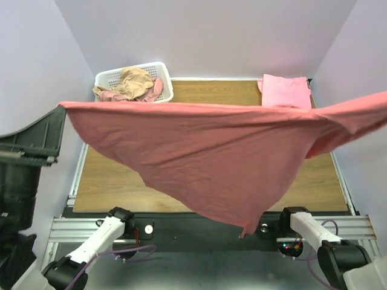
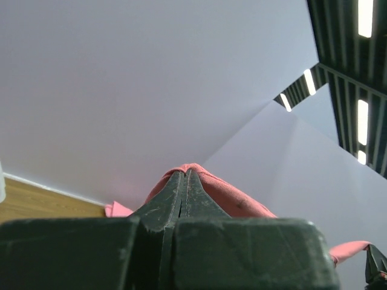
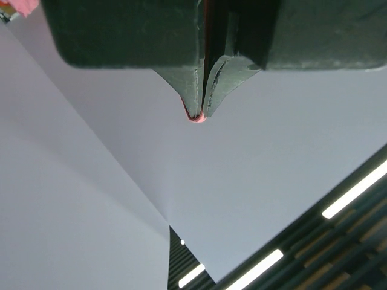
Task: Fold and stack the t-shirts
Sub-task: Flatten the tshirt out
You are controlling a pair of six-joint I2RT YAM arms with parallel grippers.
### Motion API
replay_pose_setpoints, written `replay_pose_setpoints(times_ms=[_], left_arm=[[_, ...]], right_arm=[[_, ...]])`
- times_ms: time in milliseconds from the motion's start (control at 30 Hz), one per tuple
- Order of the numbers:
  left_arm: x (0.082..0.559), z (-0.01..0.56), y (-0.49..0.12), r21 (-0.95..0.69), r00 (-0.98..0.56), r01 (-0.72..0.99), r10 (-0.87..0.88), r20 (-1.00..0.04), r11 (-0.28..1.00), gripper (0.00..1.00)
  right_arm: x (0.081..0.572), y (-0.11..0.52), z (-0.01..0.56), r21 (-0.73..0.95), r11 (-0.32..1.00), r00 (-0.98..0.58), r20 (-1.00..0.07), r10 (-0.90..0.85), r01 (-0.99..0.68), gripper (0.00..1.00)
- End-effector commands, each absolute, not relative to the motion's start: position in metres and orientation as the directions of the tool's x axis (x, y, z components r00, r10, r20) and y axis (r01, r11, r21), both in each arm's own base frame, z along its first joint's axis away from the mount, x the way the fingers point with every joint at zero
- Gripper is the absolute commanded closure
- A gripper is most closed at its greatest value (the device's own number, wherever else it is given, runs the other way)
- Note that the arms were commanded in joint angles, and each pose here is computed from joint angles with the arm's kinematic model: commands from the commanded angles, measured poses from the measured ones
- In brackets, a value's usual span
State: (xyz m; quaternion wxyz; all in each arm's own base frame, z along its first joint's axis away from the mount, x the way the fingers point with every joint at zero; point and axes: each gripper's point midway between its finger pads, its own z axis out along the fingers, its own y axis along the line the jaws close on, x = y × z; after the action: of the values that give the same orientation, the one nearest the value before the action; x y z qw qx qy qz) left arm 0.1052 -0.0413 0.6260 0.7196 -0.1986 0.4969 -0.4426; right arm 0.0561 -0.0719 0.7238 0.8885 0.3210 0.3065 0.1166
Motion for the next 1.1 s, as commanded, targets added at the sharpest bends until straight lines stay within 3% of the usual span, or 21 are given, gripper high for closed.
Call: replay_pose_setpoints(times_ms=[0, 200, 400, 500, 600, 700, 733, 867, 1067], left_arm=[[0.06, 0.654, -0.026, -0.682, 0.186, 0.541, -0.861, -0.474, 0.493, 1.0], [0.047, 0.658, -0.025, -0.671, 0.181, 0.558, -0.861, -0.475, 0.488, 1.0], [0.078, 0.649, -0.032, -0.691, 0.172, 0.513, -0.849, -0.499, 0.51, 1.0], [0.111, 0.633, -0.03, -0.724, 0.193, 0.426, -0.837, -0.513, 0.542, 1.0], [0.168, 0.594, -0.022, -0.788, 0.22, 0.23, -0.819, -0.53, 0.571, 1.0], [0.231, 0.544, -0.042, -0.79, 0.152, 0.106, -0.795, -0.587, 0.603, 1.0], [0.254, 0.513, -0.049, -0.787, 0.108, 0.044, -0.786, -0.609, 0.615, 1.0], [0.314, 0.433, -0.059, -0.769, 0.057, -0.124, -0.769, -0.636, 0.627, 1.0], [0.376, 0.337, -0.056, -0.709, 0.018, -0.285, -0.736, -0.677, 0.645, 1.0]], right_arm=[[-0.007, -0.084, 0.739, 0.66, 0.75, 0.872, -0.333, 0.359, -0.057, 1.0], [-0.036, -0.082, 0.74, 0.65, 0.753, 0.887, -0.284, 0.364, -0.101, 1.0], [-0.008, -0.076, 0.74, 0.633, 0.769, 0.862, -0.335, 0.38, -0.092, 1.0], [0.037, -0.073, 0.731, 0.635, 0.771, 0.823, -0.411, 0.392, -0.05, 1.0], [0.108, -0.065, 0.713, 0.629, 0.778, 0.746, -0.517, 0.42, -0.001, 1.0], [0.194, -0.056, 0.676, 0.615, 0.786, 0.627, -0.639, 0.446, 0.068, 1.0], [0.235, -0.053, 0.65, 0.606, 0.788, 0.559, -0.693, 0.456, 0.108, 1.0], [0.32, -0.048, 0.571, 0.568, 0.796, 0.395, -0.794, 0.462, 0.209, 1.0], [0.41, -0.035, 0.463, 0.507, 0.825, 0.209, -0.86, 0.465, 0.25, 1.0]])
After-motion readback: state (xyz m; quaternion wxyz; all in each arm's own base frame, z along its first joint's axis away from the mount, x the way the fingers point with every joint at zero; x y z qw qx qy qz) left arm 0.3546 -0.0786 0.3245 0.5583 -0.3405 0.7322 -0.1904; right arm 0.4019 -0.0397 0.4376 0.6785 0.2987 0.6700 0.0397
